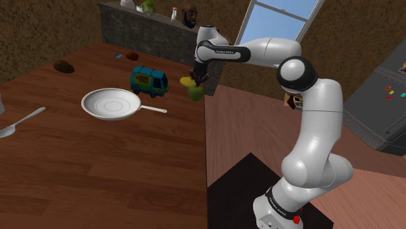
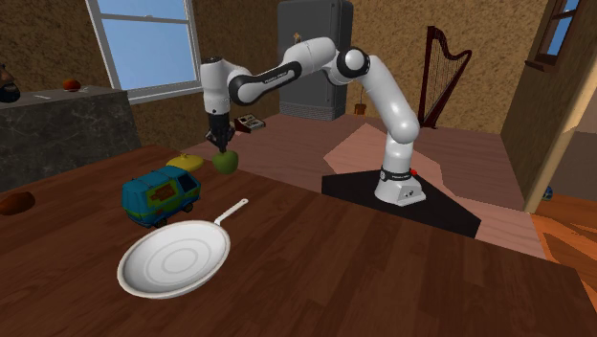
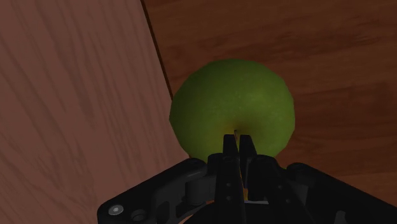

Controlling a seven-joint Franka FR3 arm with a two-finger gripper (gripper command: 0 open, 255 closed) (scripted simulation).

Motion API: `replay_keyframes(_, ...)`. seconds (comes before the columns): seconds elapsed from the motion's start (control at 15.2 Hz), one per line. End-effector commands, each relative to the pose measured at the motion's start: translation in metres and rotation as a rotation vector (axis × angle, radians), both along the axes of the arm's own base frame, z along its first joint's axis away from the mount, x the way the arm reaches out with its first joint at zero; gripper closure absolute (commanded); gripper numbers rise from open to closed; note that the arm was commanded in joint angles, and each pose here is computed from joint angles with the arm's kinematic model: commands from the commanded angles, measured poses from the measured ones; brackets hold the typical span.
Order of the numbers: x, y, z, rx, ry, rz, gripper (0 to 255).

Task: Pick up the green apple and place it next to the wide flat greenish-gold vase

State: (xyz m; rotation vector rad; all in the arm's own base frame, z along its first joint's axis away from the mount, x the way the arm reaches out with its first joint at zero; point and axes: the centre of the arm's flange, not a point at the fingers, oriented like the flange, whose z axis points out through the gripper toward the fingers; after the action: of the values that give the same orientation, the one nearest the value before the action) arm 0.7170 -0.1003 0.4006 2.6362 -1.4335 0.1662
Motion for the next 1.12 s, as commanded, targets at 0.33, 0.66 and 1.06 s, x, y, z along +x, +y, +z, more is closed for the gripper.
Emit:
replay_keyframes(0.33, 0.001, 0.000, -0.002, 0.000, -0.001, 0.000, 255)
replay_keyframes(0.66, 0.001, 0.000, -0.002, 0.000, -0.001, 0.000, 0)
replay_keyframes(1.06, -0.001, 0.009, 0.047, 0.000, -0.001, 0.000, 0)
